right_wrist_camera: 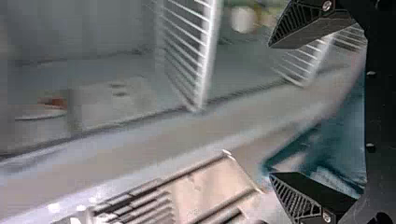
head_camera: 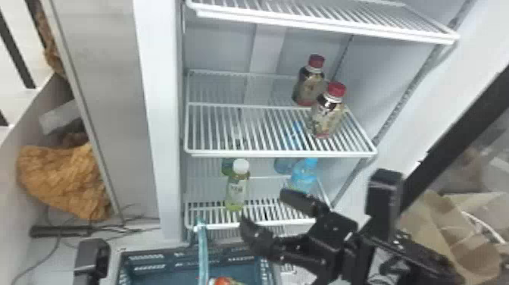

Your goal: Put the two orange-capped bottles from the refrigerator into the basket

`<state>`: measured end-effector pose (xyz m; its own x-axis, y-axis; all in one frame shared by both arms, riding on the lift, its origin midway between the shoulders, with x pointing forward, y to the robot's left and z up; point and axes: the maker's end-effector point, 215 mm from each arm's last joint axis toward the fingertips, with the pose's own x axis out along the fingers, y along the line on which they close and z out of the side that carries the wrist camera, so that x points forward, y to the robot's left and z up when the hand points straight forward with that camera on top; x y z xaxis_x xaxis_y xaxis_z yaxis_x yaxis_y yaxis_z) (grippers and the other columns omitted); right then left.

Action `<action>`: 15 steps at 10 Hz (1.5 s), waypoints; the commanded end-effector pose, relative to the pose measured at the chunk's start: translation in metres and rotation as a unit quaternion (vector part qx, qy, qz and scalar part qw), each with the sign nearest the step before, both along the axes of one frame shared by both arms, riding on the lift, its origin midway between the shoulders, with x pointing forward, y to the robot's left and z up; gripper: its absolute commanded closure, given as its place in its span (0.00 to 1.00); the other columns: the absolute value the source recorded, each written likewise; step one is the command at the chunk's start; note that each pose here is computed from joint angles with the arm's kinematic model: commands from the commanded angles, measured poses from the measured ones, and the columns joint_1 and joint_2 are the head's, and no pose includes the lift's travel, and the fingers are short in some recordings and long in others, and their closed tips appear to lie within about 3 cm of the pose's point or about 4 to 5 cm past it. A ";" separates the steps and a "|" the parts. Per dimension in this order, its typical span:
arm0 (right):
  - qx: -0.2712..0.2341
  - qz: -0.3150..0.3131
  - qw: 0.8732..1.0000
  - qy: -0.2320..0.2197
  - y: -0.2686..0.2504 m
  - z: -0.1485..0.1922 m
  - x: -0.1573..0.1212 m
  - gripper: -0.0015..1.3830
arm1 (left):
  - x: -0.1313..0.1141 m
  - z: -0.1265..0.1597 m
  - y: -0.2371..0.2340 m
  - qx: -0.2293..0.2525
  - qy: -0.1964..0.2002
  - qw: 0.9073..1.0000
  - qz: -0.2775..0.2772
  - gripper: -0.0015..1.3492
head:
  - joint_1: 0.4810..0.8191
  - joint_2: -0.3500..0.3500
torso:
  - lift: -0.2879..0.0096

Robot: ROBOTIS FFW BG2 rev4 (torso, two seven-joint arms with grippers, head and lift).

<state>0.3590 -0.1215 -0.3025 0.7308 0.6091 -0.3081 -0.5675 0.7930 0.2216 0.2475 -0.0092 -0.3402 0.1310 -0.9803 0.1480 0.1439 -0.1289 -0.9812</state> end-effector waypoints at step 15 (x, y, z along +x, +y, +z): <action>-0.002 -0.297 0.935 -0.196 -0.128 0.043 -0.004 0.07 | -0.001 0.000 -0.001 -0.001 0.001 1.000 0.000 0.89 | 0.63 0.00 | 0.83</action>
